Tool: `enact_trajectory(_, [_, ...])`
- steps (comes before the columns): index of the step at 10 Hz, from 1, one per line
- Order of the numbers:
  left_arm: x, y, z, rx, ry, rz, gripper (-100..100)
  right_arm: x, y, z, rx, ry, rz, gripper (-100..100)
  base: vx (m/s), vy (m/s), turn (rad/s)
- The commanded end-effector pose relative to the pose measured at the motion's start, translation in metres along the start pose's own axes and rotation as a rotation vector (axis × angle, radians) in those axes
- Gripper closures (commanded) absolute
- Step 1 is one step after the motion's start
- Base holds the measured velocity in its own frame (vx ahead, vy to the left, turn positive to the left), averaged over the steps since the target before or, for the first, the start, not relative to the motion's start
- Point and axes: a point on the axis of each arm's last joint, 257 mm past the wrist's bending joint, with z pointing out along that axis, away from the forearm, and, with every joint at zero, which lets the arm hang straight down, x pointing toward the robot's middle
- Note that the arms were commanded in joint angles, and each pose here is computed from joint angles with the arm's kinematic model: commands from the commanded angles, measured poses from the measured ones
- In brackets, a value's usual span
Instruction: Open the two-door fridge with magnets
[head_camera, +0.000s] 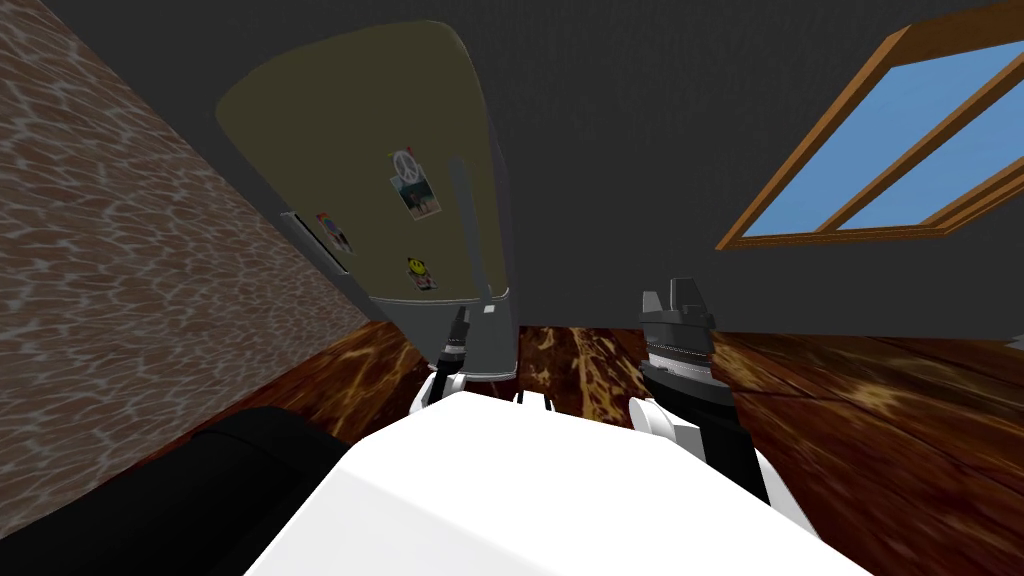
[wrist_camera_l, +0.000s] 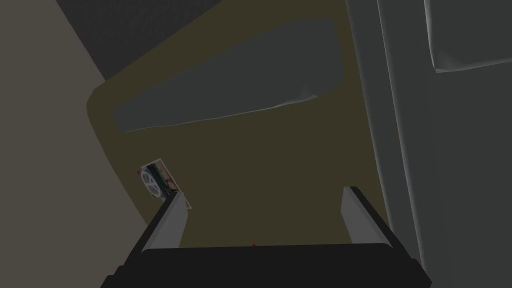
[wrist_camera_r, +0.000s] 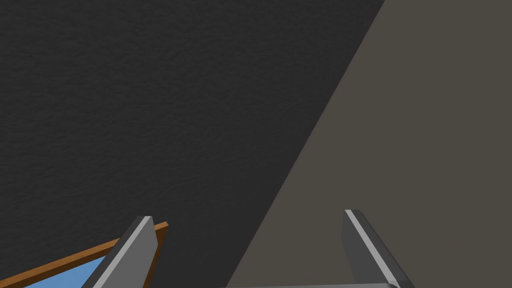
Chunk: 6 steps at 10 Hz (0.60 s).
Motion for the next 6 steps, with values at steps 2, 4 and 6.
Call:
enact_trajectory(2, [0.005,0.021,-0.01,-0.038,-0.031,-0.029,-100,0.0,0.0,0.0,0.0,0.0,0.0,0,0.101,-0.112,-0.002])
enact_trajectory(4, [0.009,0.029,-0.014,-0.056,-0.06,-0.054,-100,0.0,0.0,0.0,0.0,0.0,0.0,0,0.103,-0.098,0.007])
enact_trajectory(6, [0.003,0.023,-0.006,-0.049,-0.054,-0.041,-100,0.0,0.0,0.0,0.0,0.0,0.0,0,0.023,-0.022,0.028])
